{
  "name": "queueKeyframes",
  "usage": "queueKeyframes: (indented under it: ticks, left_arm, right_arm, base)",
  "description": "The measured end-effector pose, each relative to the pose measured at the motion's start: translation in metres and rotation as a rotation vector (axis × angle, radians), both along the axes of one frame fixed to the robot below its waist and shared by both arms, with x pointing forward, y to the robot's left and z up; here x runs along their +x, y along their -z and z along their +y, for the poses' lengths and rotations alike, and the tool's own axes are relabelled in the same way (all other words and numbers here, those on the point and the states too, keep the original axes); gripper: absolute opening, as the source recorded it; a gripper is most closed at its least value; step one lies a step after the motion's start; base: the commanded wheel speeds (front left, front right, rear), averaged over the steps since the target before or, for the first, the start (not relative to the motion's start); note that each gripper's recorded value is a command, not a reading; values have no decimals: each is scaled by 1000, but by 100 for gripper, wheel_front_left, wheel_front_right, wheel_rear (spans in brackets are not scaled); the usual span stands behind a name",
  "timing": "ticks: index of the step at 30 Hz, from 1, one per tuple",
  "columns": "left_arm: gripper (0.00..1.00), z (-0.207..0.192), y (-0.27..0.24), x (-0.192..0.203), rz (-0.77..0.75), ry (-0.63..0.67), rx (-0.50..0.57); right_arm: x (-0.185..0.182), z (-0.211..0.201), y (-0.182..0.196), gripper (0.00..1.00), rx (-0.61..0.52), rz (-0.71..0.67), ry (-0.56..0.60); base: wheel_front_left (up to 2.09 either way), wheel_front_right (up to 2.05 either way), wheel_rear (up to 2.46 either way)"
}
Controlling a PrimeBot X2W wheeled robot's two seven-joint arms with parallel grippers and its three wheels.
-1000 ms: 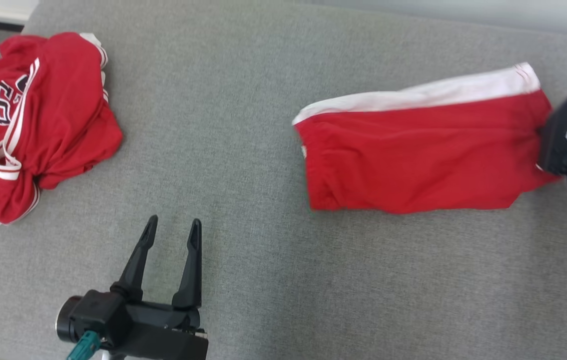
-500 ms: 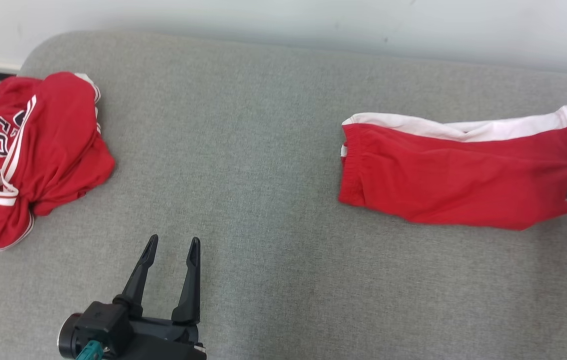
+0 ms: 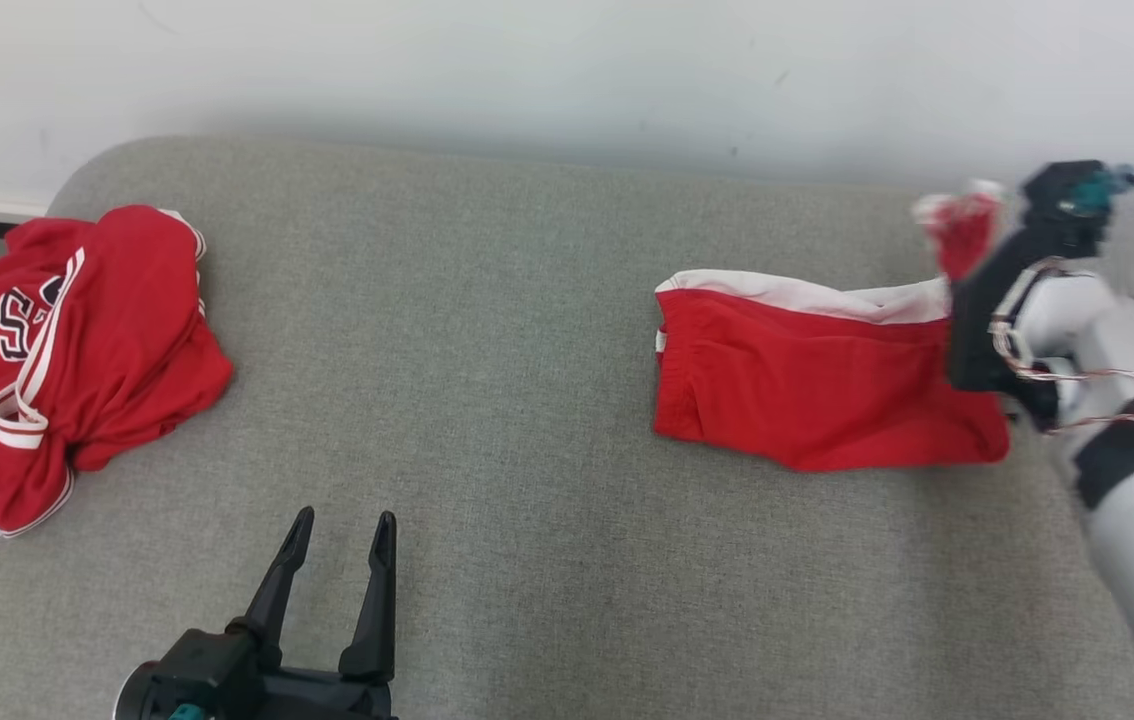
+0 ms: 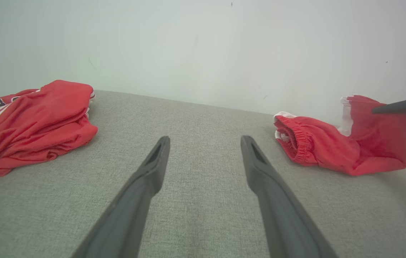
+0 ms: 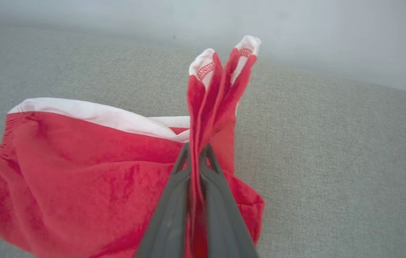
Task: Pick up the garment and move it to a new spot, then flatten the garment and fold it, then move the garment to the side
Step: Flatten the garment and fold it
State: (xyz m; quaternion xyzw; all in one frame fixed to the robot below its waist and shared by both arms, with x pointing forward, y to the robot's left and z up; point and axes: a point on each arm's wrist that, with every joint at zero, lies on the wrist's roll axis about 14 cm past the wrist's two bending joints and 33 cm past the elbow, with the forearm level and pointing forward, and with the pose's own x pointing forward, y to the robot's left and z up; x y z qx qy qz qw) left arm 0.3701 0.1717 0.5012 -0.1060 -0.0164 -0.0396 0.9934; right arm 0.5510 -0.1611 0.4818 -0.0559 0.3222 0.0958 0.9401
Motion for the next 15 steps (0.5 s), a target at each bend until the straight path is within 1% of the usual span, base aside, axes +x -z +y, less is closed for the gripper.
queueKeyframes:
  ticks: [4,7,15]
  left_arm:
    - [100,-1,0,0,1,2,-5]
    - [100,-1,2,-2,8,0,-7]
    - [100,6,5,-9,20,-24,-10]
  right_arm:
    - [-6,49,-3,0,43,14,-89]
    - [-11,81,-1,0,54,30,-155]
    - [-25,130,12,0,59,74,-252]
  base:
    - [0,0,0]
    - [0,0,0]
    - [0,0,0]
